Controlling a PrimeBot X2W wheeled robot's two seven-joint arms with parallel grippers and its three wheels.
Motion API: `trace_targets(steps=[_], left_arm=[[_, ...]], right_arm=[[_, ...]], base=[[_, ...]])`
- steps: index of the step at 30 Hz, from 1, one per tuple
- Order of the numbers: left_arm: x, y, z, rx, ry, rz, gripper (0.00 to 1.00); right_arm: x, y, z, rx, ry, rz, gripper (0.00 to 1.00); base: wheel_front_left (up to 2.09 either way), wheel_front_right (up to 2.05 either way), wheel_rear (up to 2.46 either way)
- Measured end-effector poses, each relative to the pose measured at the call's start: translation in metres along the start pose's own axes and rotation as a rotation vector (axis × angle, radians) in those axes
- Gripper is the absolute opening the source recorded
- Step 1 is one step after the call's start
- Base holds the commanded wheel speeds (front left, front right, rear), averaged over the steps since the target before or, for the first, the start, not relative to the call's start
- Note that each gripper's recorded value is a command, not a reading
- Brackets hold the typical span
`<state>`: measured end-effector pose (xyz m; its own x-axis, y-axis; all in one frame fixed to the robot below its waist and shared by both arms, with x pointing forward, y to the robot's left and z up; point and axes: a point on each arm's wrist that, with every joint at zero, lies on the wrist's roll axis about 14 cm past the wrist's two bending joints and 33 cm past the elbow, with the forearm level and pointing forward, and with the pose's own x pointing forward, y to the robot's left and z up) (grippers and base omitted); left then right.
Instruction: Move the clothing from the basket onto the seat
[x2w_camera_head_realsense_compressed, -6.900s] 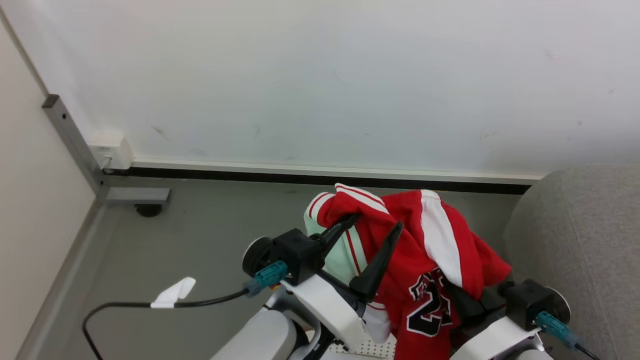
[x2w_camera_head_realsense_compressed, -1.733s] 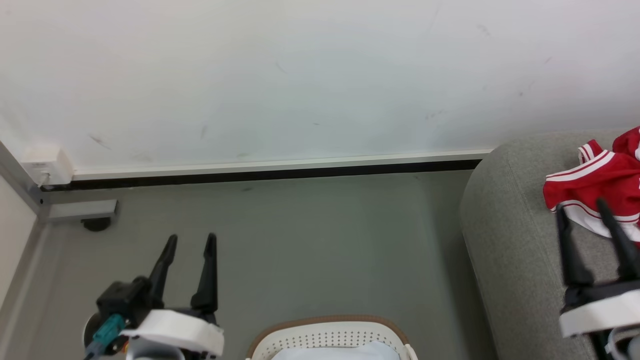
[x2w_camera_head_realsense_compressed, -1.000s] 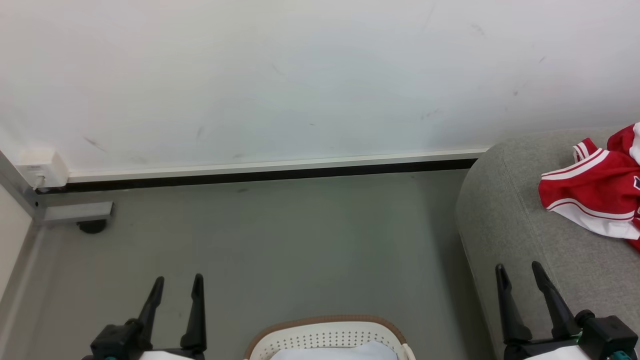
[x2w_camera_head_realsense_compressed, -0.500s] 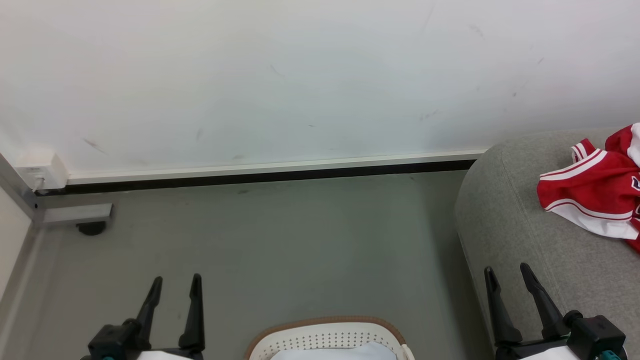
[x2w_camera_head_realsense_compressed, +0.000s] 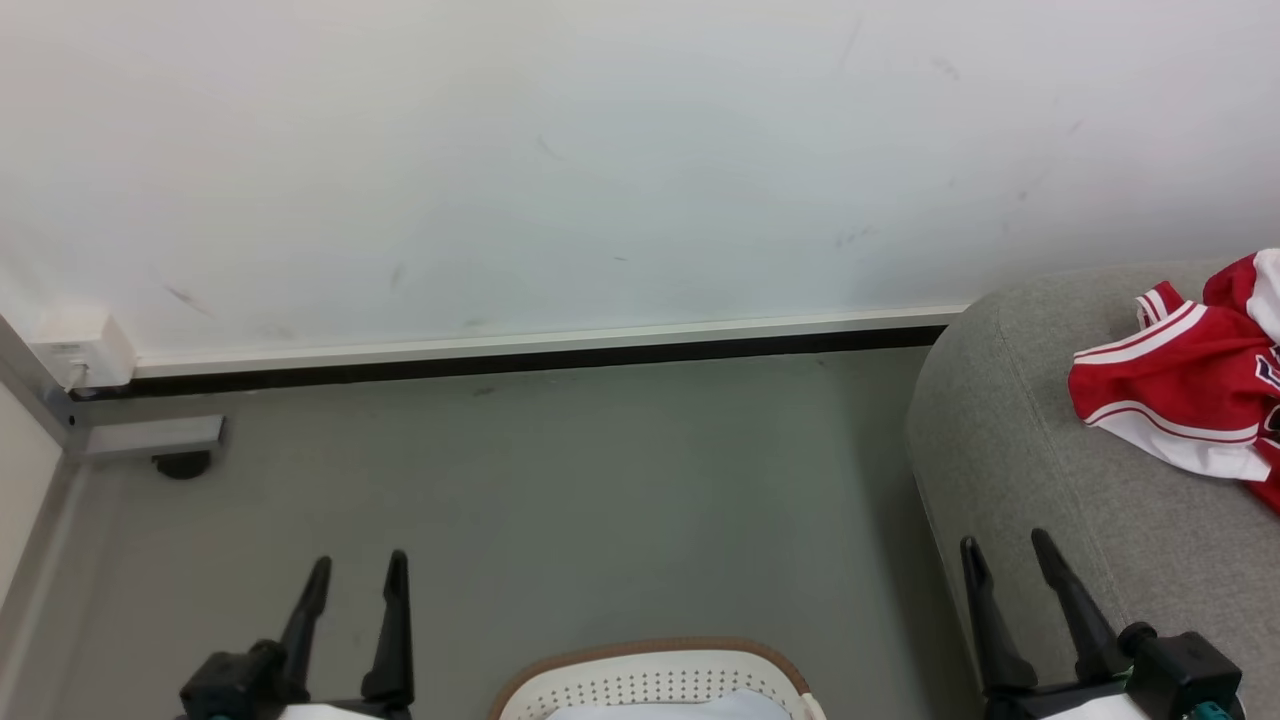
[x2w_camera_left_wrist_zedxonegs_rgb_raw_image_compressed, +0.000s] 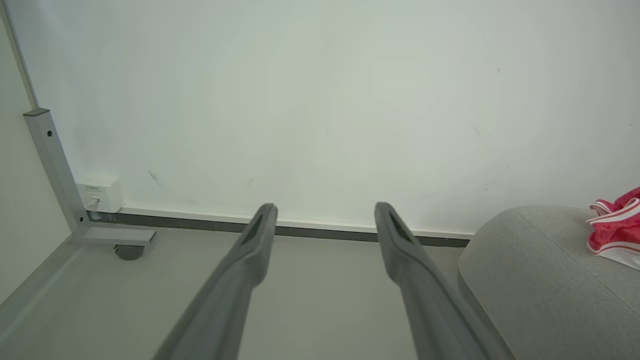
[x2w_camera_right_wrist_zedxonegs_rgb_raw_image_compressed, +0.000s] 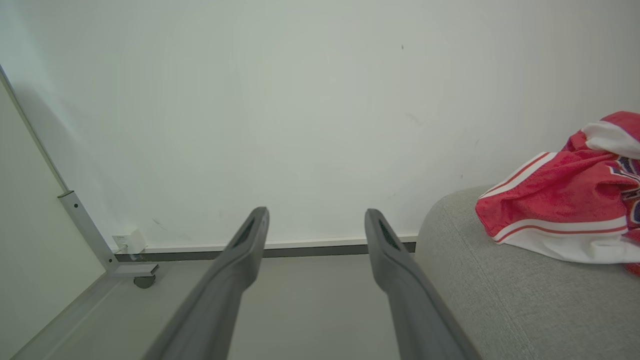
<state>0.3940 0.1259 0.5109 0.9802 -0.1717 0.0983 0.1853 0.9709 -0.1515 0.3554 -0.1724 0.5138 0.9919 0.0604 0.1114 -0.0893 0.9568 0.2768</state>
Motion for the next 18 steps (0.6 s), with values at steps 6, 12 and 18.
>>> trace_targets(steps=[6,12,18], left_arm=[[-0.01,0.001,-0.023,-0.02,0.075,0.013,0.0],[-0.012,0.01,-0.027,-0.119,0.103,0.06,0.0],[-0.013,0.017,-0.028,-0.226,0.107,0.096,0.0]], right_arm=[[-0.011,-0.003,-0.022,0.024,0.069,-0.024,0.0],[-0.012,-0.009,-0.025,0.117,0.083,-0.058,0.0],[-0.011,-0.015,-0.025,0.217,0.087,-0.093,0.0]], base=[[0.0,0.0,0.0],[0.0,0.0,0.0],[0.0,0.0,0.0]])
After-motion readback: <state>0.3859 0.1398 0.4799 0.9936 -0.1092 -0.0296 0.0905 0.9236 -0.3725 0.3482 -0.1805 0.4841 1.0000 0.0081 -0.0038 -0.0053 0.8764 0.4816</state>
